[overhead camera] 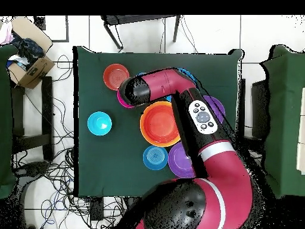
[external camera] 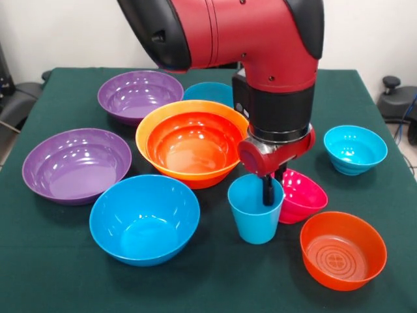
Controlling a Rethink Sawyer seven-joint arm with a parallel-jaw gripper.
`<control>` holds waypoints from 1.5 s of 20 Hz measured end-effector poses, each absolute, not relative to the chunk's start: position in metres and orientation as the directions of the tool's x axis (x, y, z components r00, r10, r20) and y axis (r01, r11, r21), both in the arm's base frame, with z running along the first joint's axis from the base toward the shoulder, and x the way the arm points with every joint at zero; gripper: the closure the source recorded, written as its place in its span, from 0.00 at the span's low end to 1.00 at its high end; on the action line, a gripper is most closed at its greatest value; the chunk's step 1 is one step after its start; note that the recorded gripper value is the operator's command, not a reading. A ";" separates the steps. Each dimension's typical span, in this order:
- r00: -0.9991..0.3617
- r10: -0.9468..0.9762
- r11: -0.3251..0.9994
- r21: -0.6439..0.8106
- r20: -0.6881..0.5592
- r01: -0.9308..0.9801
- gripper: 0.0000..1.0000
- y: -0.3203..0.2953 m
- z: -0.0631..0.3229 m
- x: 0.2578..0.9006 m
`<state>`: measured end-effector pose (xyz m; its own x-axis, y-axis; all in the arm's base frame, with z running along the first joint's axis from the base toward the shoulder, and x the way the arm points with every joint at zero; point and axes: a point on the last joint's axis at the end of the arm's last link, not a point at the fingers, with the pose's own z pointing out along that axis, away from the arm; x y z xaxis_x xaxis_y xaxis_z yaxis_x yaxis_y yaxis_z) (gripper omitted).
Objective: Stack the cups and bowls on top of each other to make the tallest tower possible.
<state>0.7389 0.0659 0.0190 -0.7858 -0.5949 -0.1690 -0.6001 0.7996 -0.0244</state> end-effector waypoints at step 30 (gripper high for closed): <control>-0.786 -0.597 0.799 -0.030 -0.160 -0.600 1.00 0.063 0.049 0.723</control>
<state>0.7229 0.0629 0.0486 -0.7865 -0.5965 -0.1602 -0.6002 0.7993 -0.0298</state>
